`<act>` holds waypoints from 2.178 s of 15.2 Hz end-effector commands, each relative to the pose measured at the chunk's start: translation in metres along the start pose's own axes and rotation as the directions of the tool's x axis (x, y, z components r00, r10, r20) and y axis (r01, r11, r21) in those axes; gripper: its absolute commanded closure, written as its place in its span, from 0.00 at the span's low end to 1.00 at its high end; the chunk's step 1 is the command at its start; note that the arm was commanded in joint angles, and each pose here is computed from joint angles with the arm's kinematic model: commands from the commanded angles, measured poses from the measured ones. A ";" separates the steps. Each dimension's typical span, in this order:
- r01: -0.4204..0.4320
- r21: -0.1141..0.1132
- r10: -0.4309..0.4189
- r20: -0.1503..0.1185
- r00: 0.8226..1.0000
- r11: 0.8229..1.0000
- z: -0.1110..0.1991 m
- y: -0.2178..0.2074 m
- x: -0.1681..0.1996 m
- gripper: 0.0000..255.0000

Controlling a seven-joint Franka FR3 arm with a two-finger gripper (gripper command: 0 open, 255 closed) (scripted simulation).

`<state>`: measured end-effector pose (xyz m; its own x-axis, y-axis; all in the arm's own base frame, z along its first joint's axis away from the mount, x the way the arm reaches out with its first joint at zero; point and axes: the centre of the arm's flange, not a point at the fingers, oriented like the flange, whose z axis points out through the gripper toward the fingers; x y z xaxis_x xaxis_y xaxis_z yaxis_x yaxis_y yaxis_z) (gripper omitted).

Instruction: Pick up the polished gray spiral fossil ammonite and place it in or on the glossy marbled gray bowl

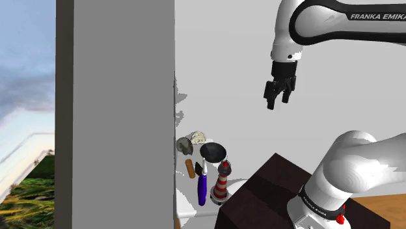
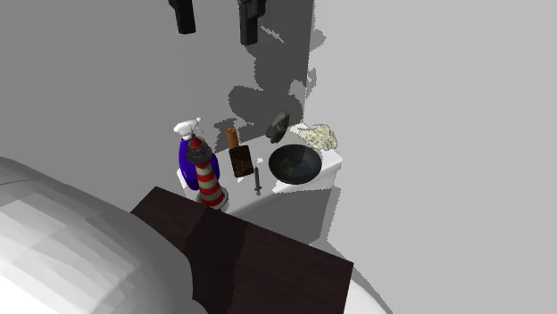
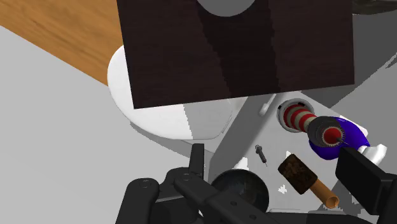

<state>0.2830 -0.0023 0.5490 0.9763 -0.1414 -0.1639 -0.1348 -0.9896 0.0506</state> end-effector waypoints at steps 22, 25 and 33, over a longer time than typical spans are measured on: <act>0.066 0.129 -0.059 -0.059 0.997 0.989 0.167 -0.033 0.207 0.00; 0.076 0.147 -0.066 -0.068 0.995 0.986 0.190 -0.041 0.237 0.00; 0.103 0.194 -0.086 -0.093 0.992 0.976 0.248 -0.064 0.318 0.00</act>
<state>0.5539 0.0063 0.2603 0.9954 -0.0552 -0.0785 -0.0667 -0.9862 -0.1518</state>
